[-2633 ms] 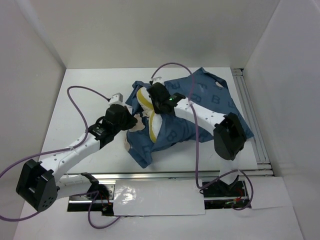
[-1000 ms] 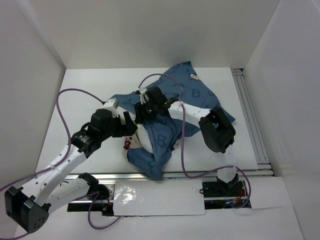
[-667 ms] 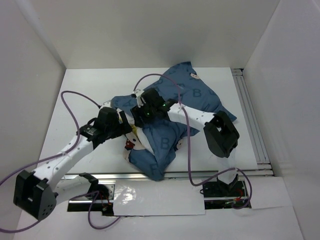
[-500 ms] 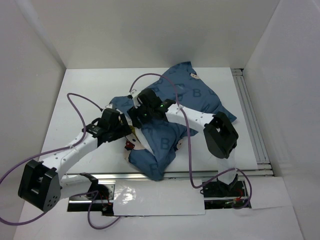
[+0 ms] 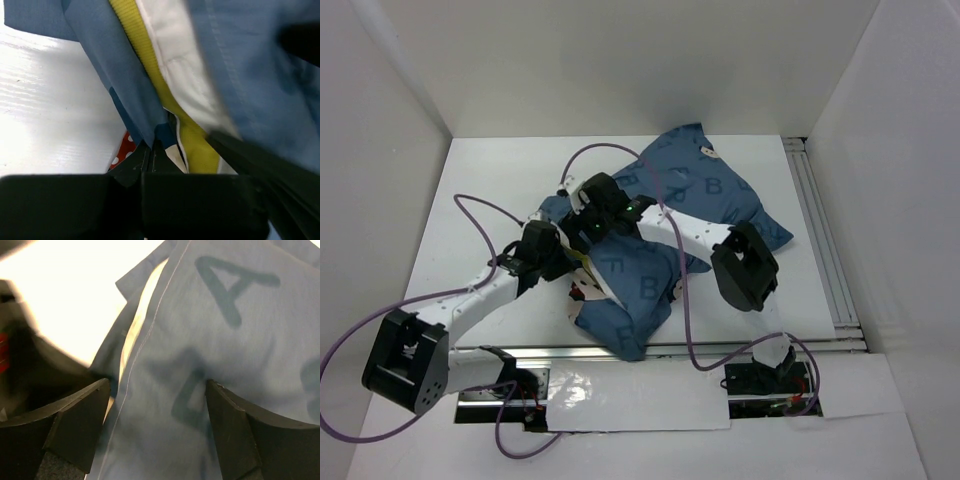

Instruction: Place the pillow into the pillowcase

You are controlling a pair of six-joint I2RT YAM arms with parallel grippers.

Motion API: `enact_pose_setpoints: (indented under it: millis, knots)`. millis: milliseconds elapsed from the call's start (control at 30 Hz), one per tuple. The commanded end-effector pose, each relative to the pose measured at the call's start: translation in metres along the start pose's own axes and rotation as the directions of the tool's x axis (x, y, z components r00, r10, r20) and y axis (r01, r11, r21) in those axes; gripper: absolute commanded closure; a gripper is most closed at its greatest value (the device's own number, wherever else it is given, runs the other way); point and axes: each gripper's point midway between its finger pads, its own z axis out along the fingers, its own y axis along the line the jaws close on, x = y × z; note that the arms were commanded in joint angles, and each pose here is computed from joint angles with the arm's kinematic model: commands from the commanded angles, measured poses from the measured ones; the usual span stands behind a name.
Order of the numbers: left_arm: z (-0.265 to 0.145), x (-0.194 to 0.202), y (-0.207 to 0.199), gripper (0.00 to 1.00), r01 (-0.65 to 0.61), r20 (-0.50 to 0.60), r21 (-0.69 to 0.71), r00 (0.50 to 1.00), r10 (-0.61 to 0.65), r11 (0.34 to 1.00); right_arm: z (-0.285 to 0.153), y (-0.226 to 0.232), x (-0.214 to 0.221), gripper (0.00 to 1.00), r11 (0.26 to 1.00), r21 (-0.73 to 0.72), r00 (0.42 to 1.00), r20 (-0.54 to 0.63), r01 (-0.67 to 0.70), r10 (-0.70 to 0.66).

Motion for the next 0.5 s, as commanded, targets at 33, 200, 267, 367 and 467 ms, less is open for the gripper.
enact_pose_setpoints:
  millis: [33,200,267,367,467]
  knots:
    - [-0.027,-0.044,-0.015,1.0,0.005,0.201,0.07,0.979,-0.019,0.998,0.026,0.002,0.005,0.19,0.999,-0.013,0.999,-0.043,0.033,-0.033]
    - [-0.073,-0.089,-0.02,1.0,0.007,0.37,0.059,0.928,-0.028,0.998,0.033,-0.034,0.043,0.94,0.979,0.201,0.99,-0.137,-0.016,0.044]
    - [-0.092,-0.106,-0.022,1.0,-0.008,0.436,0.051,0.9,-0.015,0.999,0.03,-0.061,0.059,1.0,0.94,0.34,0.984,-0.161,-0.021,0.08]
    - [-0.139,-0.137,-0.046,1.0,-0.051,0.537,0.134,0.843,-0.029,0.99,0.029,-0.08,0.082,1.0,0.906,0.423,0.972,-0.215,0.002,0.098]
    - [-0.186,-0.156,-0.07,1.0,-0.174,0.626,0.213,0.78,0.003,0.961,0.038,-0.092,0.109,1.0,0.877,0.48,0.953,-0.277,0.029,0.12]
